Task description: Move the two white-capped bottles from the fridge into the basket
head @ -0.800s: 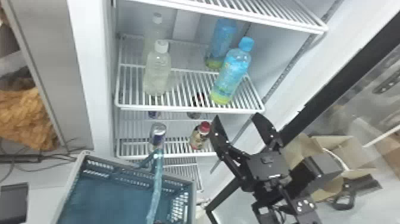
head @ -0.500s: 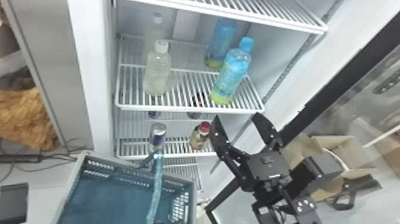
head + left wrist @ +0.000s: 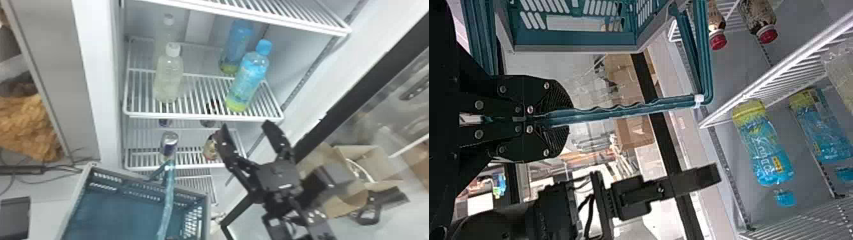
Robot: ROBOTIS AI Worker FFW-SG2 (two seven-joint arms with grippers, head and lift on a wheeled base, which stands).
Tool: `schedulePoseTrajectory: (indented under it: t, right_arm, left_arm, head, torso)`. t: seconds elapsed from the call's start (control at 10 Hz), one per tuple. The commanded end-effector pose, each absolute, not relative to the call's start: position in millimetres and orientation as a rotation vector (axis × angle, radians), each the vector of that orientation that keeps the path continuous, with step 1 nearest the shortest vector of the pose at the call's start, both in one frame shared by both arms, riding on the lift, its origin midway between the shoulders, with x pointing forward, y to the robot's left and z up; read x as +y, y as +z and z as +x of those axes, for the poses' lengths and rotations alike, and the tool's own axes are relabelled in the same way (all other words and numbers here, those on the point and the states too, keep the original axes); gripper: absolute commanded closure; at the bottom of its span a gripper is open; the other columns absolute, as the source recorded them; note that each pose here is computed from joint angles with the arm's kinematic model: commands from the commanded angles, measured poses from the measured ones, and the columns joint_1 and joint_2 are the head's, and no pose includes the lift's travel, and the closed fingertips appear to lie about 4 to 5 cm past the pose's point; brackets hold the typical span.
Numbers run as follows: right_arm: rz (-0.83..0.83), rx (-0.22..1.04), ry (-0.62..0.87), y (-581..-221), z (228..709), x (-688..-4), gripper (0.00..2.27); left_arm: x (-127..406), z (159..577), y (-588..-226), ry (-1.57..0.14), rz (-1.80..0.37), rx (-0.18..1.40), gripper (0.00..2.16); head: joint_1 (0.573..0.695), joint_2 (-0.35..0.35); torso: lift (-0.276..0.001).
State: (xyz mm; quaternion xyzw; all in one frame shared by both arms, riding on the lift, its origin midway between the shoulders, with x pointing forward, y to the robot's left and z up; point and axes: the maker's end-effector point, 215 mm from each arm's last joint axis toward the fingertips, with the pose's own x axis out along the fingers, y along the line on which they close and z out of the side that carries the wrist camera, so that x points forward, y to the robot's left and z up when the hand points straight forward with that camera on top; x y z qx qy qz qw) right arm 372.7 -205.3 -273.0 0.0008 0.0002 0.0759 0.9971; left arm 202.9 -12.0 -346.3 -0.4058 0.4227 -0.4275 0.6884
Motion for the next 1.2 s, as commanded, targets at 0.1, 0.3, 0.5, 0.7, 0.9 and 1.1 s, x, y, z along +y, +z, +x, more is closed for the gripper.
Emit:
schedulePoseTrajectory:
  t: [0.1, 0.3, 0.5, 0.7, 0.9, 1.1]
  right_arm:
    - [0.012, -0.006, 0.241, -294, 400, -165, 0.17]
    - [-0.009, -0.010, 0.251, -307, 420, -159, 0.15]
    - [-0.029, -0.028, 0.262, -314, 442, -153, 0.11]
    - [-0.043, -0.034, 0.279, -318, 458, -152, 0.09]
    - [-0.049, -0.052, 0.309, -319, 475, -145, 0.09]
    - [-0.042, -0.073, 0.327, -318, 491, -138, 0.08]
  left_arm:
    - [-14, 204, -344, -0.967, -0.903, 0.942, 1.19]
    - [-13, 205, -344, -0.964, -0.902, 0.938, 1.19]
    - [-15, 205, -342, -0.972, -0.903, 0.938, 1.19]
    - [-15, 206, -342, -0.971, -0.901, 0.937, 1.19]
    - [-16, 206, -341, -0.976, -0.900, 0.936, 1.19]
    - [-16, 206, -342, -0.976, -0.899, 0.937, 1.19]
  head:
    - [0.695, -0.350]
    - [0.695, -0.347]
    - [0.695, -0.317]
    - [0.695, -0.298]
    - [0.695, -0.284]
    - [0.695, -0.269]
  torso:
    - [0.000]
    - [0.000]
    - [0.000]
    - [0.000]
    - [0.000]
    - [0.000]
